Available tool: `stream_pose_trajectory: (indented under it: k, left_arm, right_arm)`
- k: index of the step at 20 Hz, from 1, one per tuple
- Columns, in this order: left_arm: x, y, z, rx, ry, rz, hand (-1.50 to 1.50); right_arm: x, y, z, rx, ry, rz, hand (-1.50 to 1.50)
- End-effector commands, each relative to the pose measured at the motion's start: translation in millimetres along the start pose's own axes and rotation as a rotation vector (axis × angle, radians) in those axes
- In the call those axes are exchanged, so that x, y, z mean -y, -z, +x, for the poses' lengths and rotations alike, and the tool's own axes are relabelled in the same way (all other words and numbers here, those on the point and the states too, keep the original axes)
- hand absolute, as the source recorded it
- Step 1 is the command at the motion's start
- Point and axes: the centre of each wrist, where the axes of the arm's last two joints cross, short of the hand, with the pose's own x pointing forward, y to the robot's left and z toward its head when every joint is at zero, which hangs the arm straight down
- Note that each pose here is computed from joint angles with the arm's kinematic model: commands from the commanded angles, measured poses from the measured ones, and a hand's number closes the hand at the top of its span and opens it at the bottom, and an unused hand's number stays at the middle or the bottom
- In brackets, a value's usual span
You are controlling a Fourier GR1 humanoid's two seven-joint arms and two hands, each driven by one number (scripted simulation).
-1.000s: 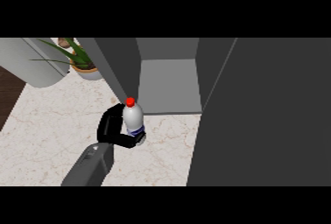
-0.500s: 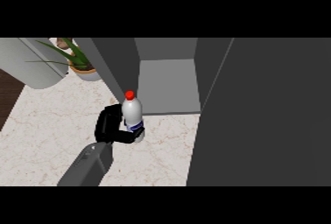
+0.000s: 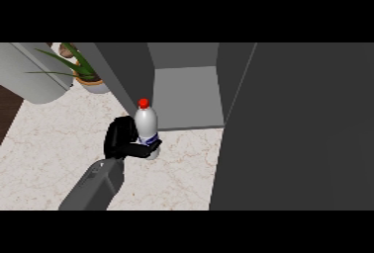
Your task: Pick up the bottled water, place it into the cabinet and close the cabinet
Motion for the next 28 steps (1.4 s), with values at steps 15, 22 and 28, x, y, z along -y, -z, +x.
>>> stream_pose_trajectory:
  k: [15, 22, 28]
  left_arm:
    - [121, 65, 64, 0.089, 0.095, -0.031, 1.50]
    - [113, 55, 50, 0.055, 0.182, 0.066, 1.50]
    - [102, 51, 44, 0.061, 0.253, 0.128, 1.50]
  right_arm:
    - [31, 5, 3, 0.038, 0.076, 0.061, -1.50]
    - [42, 8, 4, 0.045, 0.100, 0.077, -1.50]
    - [53, 10, -2, 0.048, 0.113, 0.072, -1.50]
